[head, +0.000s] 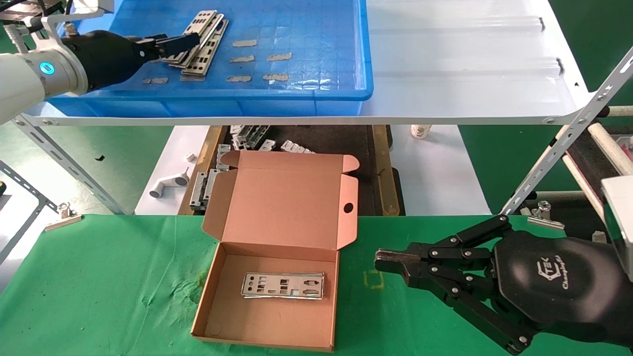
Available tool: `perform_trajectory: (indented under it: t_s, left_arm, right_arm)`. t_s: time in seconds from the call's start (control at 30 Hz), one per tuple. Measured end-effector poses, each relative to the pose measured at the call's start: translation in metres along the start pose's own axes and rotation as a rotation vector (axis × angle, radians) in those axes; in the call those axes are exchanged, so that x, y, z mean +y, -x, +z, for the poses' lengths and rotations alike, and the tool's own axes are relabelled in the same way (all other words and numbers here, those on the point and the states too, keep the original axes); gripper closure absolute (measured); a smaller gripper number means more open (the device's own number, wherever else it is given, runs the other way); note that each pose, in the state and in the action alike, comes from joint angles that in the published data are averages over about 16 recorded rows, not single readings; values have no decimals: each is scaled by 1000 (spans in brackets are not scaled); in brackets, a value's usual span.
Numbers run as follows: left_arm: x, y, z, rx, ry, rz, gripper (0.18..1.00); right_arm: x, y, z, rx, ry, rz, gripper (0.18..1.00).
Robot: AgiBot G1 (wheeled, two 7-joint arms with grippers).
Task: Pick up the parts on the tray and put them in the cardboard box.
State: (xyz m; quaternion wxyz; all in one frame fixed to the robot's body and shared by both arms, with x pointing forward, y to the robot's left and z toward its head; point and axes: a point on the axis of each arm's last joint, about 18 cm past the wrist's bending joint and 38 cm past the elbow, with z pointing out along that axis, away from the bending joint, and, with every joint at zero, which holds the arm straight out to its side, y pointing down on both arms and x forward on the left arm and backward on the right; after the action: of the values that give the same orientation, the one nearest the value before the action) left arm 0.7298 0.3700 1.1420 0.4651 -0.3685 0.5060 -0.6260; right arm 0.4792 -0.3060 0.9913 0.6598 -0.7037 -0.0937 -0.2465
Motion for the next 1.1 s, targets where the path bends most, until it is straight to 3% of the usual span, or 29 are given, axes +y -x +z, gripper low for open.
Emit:
perform_trajectory:
  t_s: [0.37,0.57,1.1]
  left_arm:
    - [3,-2,2,1,11,10,634]
    - [3,-2,2,0,10,13,713]
    - [-34,-5,-13,68,-63,53,736]
  right_arm:
    - [0,0,0,0,0,0,988]
    - [0,0,0,0,0,0,988]
    - [0,0,0,0,0,0,988]
